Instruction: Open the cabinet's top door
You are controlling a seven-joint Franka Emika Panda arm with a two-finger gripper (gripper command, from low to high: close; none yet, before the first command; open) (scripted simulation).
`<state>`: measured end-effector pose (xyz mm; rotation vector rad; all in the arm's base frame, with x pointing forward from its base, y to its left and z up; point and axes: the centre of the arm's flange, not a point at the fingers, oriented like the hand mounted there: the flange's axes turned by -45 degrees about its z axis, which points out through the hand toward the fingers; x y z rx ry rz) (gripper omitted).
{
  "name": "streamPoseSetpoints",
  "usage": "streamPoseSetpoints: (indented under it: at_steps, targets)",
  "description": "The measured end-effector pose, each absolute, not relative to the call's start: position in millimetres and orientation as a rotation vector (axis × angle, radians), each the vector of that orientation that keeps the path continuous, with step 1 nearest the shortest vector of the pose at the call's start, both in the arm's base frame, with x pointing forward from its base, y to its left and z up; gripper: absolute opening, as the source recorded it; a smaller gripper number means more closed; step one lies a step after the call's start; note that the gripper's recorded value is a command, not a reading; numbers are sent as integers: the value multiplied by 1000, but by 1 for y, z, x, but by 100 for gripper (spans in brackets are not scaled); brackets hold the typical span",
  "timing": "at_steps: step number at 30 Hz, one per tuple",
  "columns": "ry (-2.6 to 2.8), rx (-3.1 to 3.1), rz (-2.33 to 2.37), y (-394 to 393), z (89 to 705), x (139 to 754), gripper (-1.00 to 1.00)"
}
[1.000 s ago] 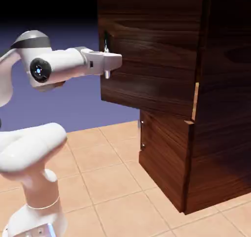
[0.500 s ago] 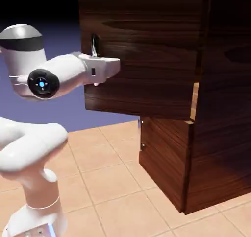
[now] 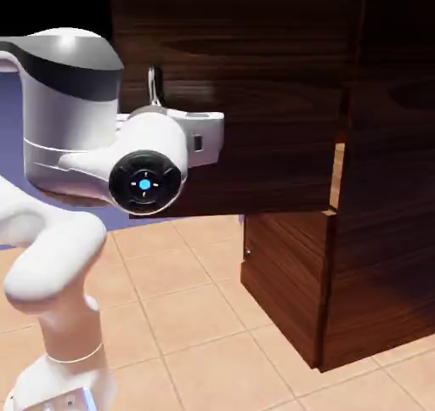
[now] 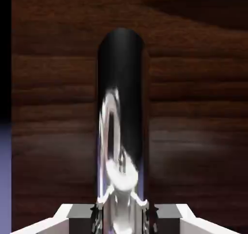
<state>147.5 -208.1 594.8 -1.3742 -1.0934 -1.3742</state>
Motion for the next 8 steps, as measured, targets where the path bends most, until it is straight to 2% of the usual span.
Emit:
streamPoseSetpoints:
  at_steps: [6, 7, 8]
  targets:
    - [-1177, -1258, -1258, -261, 595, 163, -100]
    - [-1184, -1247, -1247, -265, 595, 165, 100]
    - [-1184, -1248, -1248, -266, 595, 165, 100]
